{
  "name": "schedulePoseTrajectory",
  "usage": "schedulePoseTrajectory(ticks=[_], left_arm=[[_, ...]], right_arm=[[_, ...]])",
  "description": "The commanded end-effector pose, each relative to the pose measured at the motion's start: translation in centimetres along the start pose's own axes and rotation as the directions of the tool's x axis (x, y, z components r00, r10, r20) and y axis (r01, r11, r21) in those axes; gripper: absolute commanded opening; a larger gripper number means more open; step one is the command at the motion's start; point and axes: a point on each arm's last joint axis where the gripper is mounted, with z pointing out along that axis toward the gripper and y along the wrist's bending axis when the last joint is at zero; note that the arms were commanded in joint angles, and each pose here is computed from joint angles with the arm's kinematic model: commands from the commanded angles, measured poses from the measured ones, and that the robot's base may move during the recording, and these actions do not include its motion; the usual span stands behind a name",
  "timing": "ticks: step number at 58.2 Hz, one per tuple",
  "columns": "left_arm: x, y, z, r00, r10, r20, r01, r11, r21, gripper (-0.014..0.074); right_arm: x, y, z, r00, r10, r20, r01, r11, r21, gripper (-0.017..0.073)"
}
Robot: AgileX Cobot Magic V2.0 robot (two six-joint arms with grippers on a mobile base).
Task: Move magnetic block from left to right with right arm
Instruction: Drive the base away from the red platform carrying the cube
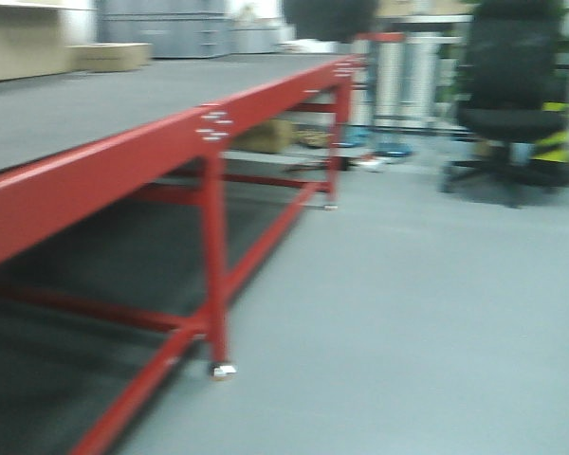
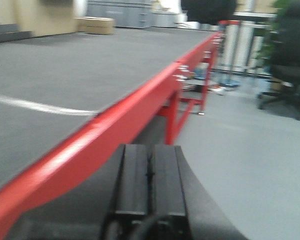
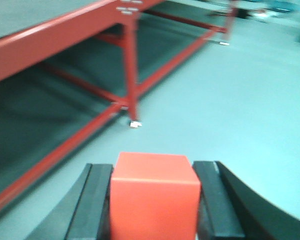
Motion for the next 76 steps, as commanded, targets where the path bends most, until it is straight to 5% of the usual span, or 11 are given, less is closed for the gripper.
schedulePoseTrajectory(ticks=[1, 76], left_arm=[[-0.53, 0.06, -0.1, 0.996, -0.01, 0.087, 0.011, 1.0, -0.005, -0.0126], [-0.52, 0.06, -0.09, 0.996, -0.01, 0.086, 0.011, 1.0, -0.006, -0.0126]], right_arm=[[-1.46, 0.11, -0.3, 0.995, -0.015, 0.098, 0.016, 1.0, -0.004, 0.011], [-1.46, 0.11, -0.3, 0.995, -0.015, 0.098, 0.015, 1.0, -0.003, 0.011]])
